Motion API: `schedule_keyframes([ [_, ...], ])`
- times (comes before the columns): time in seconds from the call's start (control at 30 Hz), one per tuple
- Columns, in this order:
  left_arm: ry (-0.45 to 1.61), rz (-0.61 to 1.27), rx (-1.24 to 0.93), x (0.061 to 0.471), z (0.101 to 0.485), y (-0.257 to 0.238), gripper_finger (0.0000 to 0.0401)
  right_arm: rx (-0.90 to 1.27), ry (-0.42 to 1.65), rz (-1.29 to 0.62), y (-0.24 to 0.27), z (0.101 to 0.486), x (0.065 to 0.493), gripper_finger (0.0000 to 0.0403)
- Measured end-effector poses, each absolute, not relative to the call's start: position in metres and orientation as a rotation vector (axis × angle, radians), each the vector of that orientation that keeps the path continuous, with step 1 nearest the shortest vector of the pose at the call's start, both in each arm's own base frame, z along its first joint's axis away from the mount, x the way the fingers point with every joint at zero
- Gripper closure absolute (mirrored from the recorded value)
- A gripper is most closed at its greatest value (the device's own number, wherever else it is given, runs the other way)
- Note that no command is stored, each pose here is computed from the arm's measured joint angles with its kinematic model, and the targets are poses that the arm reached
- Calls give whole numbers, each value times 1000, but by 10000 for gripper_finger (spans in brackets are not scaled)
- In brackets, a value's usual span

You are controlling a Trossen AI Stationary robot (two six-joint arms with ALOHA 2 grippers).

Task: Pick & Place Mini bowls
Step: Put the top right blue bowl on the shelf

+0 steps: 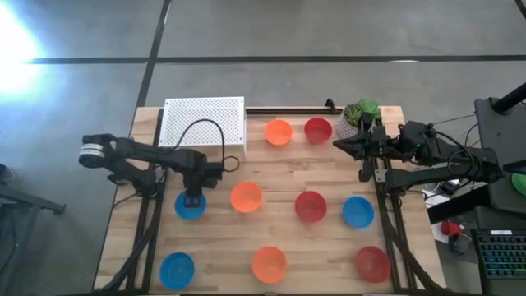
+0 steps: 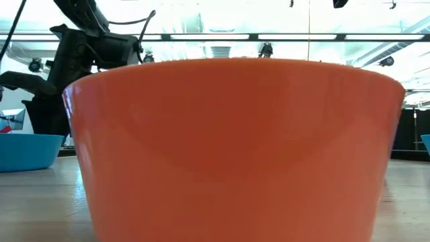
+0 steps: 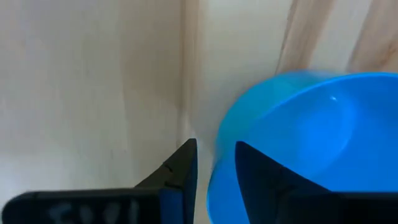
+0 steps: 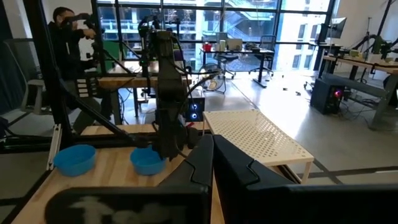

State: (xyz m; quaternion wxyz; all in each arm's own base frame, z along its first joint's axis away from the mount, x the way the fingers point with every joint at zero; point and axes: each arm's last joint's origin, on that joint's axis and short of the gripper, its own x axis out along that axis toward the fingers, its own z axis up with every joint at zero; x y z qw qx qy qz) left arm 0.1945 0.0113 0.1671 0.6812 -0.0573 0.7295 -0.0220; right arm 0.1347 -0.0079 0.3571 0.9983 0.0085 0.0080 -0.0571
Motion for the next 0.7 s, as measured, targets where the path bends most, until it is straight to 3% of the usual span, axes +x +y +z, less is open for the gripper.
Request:
schedule_keyframes([
  [0.23,1636,-103,-168,196,167,10,390,15,16,-114,-8,357,135,394],
  [0.4,1627,-110,-202,195,175,9,398,15,16,-114,-8,357,135,394],
  [0.7,1496,-62,-287,201,234,14,400,15,15,-122,-8,357,135,394],
])
